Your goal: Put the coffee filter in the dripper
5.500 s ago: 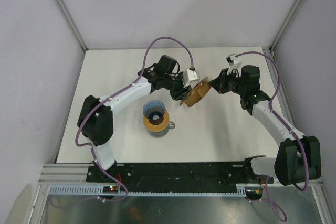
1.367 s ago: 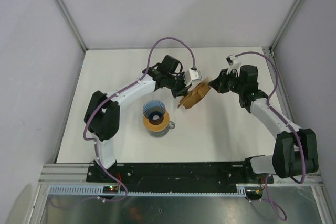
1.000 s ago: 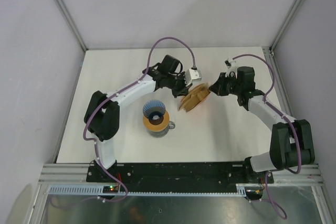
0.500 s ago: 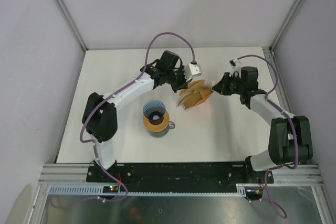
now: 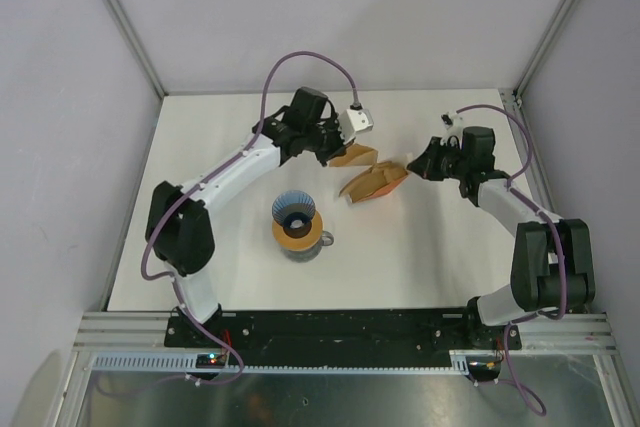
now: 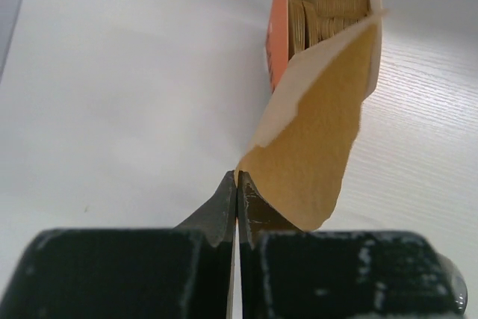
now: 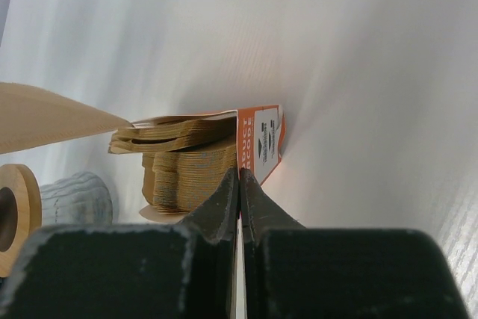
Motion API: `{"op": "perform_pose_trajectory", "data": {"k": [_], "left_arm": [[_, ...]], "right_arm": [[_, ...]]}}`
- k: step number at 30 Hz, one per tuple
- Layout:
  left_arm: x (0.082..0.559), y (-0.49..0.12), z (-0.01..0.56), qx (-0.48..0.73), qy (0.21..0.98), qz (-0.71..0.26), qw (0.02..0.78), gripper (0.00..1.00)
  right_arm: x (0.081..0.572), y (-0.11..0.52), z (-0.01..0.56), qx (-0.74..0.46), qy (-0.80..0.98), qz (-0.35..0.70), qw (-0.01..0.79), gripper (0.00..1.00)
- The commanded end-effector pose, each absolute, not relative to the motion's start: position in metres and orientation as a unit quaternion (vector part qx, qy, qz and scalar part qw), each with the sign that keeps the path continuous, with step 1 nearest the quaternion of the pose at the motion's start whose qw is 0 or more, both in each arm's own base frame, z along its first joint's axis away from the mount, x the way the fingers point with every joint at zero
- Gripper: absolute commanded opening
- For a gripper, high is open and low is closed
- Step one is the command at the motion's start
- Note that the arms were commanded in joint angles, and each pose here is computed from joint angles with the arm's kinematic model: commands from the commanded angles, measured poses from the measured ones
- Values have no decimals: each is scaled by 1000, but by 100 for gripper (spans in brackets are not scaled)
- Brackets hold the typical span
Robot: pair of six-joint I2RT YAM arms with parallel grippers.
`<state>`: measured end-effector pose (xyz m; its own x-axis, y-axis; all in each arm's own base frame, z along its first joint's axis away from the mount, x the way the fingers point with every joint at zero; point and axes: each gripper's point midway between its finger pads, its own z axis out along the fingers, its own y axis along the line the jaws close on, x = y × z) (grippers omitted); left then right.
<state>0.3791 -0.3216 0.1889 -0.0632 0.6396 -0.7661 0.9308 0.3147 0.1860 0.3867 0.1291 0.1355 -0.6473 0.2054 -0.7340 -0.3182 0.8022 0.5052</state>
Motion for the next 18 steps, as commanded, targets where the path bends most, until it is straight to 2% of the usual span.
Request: {"op": "perform_pose_trajectory", "data": {"k": [1,7,18], "left_arm": [[387,-303,223,539,701,-168,436,0],[398,-284,222,508,720,-191,433,0],[398,-274,228,496,727,-177,440,0]], "right_arm": [[391,126,130,-31,855,306,417,0],[389,126,142,-39,849,304,430,0],[392,149,158,-72,839,262,472,0]]}}
